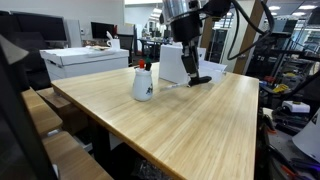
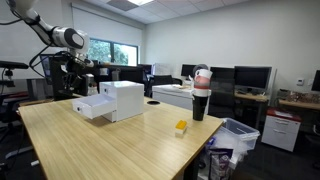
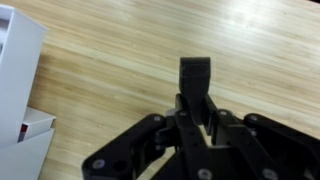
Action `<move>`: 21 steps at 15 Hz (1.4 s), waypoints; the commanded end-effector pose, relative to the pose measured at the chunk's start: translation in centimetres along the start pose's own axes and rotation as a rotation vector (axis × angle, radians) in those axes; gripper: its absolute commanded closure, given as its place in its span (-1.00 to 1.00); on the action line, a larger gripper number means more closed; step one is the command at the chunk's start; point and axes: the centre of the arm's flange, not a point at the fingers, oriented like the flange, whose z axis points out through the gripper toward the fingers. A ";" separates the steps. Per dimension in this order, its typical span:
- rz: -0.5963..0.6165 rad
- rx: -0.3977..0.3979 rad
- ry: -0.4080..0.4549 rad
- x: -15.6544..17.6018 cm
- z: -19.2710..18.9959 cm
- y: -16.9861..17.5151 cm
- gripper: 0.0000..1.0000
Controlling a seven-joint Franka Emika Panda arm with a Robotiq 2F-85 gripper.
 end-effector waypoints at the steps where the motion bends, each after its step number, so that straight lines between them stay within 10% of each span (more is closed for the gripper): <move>1: -0.036 0.003 -0.036 1.4 -1.3 0.4 0.84; 21: -0.074 -0.008 -0.098 5.3 -4.2 -0.8 0.84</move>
